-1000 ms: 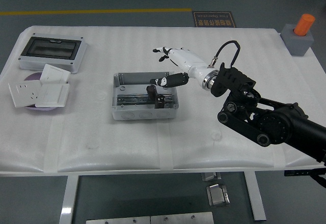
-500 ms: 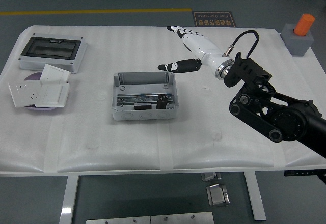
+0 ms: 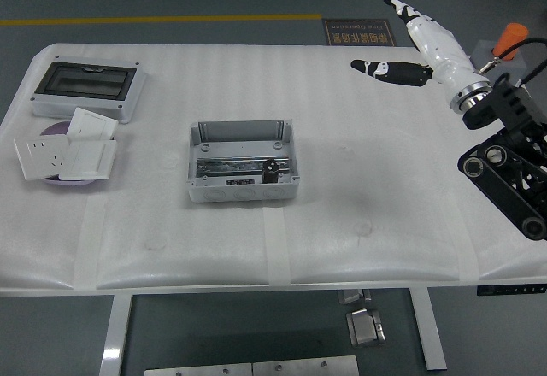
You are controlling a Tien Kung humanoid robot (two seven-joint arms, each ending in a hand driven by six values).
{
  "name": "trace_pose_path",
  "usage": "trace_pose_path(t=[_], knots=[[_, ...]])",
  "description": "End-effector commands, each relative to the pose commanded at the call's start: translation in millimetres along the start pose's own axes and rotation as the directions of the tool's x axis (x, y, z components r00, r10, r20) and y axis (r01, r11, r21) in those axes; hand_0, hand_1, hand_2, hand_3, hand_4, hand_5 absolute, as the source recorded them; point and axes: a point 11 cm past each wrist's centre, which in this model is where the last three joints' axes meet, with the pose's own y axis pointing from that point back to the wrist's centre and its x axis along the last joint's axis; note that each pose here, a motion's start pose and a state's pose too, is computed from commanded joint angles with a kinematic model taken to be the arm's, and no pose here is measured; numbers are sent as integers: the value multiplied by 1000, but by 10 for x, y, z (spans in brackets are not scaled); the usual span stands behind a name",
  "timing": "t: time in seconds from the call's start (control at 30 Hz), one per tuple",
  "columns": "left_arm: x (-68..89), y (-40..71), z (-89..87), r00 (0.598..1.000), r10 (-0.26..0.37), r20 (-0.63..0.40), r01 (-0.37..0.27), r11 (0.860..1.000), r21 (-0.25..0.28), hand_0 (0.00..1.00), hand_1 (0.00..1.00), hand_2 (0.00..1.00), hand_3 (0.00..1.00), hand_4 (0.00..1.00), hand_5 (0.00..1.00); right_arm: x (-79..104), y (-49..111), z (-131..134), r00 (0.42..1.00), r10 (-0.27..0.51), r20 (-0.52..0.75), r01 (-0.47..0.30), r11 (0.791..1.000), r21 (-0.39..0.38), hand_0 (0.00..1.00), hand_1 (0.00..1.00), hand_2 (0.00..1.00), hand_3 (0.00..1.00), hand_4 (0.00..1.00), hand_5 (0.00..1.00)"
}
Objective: Pick up the battery,place it into the box
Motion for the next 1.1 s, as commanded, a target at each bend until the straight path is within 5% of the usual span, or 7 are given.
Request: trace_pose_path(t=[0.33,0.6,1.1], knots=[[-52,-24,-55,1000,-11,-3,11,1000,16,569,643,466,540,511,379,384,216,573,965,165,203,-138,980,-140,998,891,942,998,998,637],[-19,-30,-109,1000,-6,-4,6,1000,31,569,642,465,540,513,373,524,312,751,942,226,249,-183,965,-186,998,875,933,998,998,636],[-31,-40,-139,1000,-11,-12,12,999,35,569,643,466,539,515,369,666,394,716,967,249,46,-237,955,-175,998,873,932,998,998,635]])
